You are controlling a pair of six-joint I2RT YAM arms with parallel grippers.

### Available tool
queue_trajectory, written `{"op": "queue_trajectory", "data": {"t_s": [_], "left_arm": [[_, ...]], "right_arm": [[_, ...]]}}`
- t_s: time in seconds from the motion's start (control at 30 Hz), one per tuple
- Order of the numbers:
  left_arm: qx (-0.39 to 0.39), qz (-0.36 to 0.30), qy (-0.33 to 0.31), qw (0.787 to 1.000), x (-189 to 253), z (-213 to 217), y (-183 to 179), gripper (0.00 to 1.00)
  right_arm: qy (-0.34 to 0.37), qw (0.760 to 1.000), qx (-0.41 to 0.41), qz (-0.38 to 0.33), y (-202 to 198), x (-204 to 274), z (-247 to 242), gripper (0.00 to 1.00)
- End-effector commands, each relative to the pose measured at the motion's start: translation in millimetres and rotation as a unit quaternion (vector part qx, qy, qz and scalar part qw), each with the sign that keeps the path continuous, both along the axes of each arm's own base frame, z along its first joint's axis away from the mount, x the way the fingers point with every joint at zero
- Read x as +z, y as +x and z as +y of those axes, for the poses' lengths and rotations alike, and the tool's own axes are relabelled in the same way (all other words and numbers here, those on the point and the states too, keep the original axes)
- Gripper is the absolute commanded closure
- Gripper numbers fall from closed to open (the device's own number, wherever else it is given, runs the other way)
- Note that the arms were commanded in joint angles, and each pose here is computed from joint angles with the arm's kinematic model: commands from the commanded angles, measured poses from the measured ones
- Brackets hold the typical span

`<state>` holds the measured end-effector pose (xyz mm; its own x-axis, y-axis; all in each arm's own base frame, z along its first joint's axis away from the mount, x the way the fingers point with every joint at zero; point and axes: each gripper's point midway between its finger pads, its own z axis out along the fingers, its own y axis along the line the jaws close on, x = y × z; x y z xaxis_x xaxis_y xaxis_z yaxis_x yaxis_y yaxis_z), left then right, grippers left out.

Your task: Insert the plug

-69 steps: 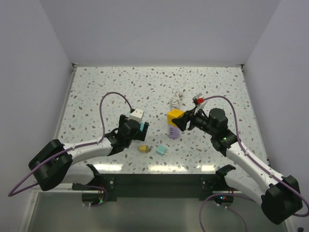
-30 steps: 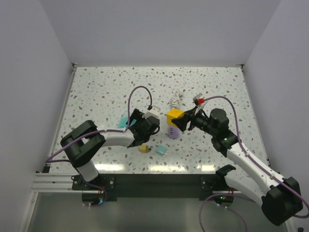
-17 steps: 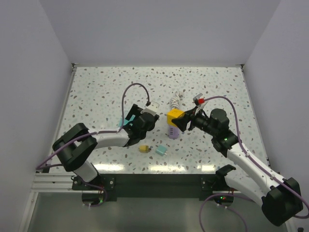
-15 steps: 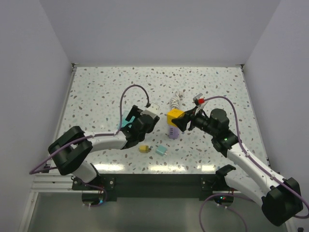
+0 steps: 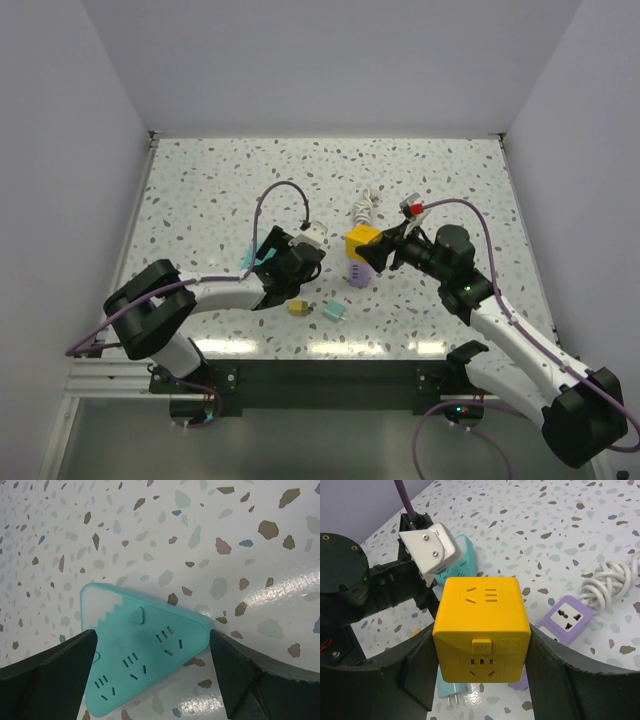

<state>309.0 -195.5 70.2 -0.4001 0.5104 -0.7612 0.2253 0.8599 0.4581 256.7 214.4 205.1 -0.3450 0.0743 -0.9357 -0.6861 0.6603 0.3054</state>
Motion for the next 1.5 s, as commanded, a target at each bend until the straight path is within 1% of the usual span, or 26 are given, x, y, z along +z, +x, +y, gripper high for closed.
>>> {"op": "queue_trajectory", "data": {"t_s": [0.0, 0.2, 0.3, 0.57, 0.67, 0.73, 0.77, 0.83, 1.0, 1.13, 1.17, 1.23, 1.27, 1.33, 1.37, 1.47], "left_arm": [[0.008, 0.003, -0.008, 1.0, 4.4, -6.2, 1.7, 0.0], [0.011, -0.001, -0.015, 1.0, 7.6, -4.1, -1.2, 0.0], [0.022, 0.002, 0.001, 1.0, 3.8, 1.4, -1.5, 0.0], [0.043, -0.025, 0.042, 0.998, 4.7, 4.4, 11.3, 0.0], [0.043, -0.038, 0.039, 0.998, 8.8, 2.8, 18.8, 0.0], [0.046, -0.046, 0.024, 0.998, 13.2, 2.3, 24.9, 0.0], [0.049, -0.047, 0.03, 0.997, 15.1, 8.5, 29.7, 0.0], [0.048, -0.052, 0.015, 0.997, 18.1, 10.0, 35.8, 0.0], [0.056, -0.064, 0.004, 0.996, 22.2, 18.9, 51.6, 0.0], [0.061, -0.072, 0.003, 0.995, 27.2, 20.0, 54.4, 0.0], [0.071, -0.075, -0.007, 0.995, 29.1, 20.2, 52.7, 0.0], [0.104, -0.084, -0.002, 0.991, 38.5, 32.8, 44.2, 0.0], [0.135, -0.094, -0.052, 0.985, 40.4, 30.6, 38.7, 0.0], [0.168, -0.093, -0.078, 0.978, 46.7, 40.4, 24.6, 0.0], [0.188, -0.097, -0.118, 0.97, 46.3, 39.9, 20.7, 0.0], [0.217, -0.085, -0.14, 0.962, 41.9, 56.3, 1.4, 0.0]], "right_arm": [[0.028, 0.998, 0.005, -0.053, 2.7, 38.1, 2.5, 1.0], [0.026, 0.999, 0.008, -0.047, 5.1, 34.1, 5.0, 1.0], [0.025, 0.998, 0.009, -0.048, 4.9, 33.7, 5.1, 1.0], [0.026, 0.998, 0.008, -0.051, 3.6, 35.3, 3.9, 1.0], [0.026, 0.998, 0.006, -0.05, 4.2, 34.8, 3.7, 1.0], [0.024, 0.998, 0.007, -0.049, 4.8, 33.6, 4.2, 1.0], [0.024, 0.999, 0.007, -0.048, 5.3, 33.4, 4.4, 1.0], [0.023, 0.999, 0.007, -0.046, 6.3, 32.5, 5.0, 1.0], [0.02, 0.999, 0.007, -0.041, 8.6, 30.1, 6.1, 1.0], [0.02, 0.999, 0.007, -0.04, 9.7, 30.4, 6.6, 1.0], [0.019, 0.999, 0.007, -0.04, 10.2, 30.5, 6.8, 1.0], [0.018, 0.999, 0.007, -0.039, 10.6, 29.9, 7.0, 1.0], [0.018, 0.999, 0.008, -0.04, 10.7, 29.7, 7.3, 1.0], [0.019, 0.999, 0.011, -0.042, 11.4, 30.5, 8.6, 1.0], [0.019, 0.999, 0.014, -0.04, 11.1, 29.5, 9.3, 1.0], [0.021, 0.999, 0.021, -0.039, 10.6, 27.9, 11.9, 1.0]]}}
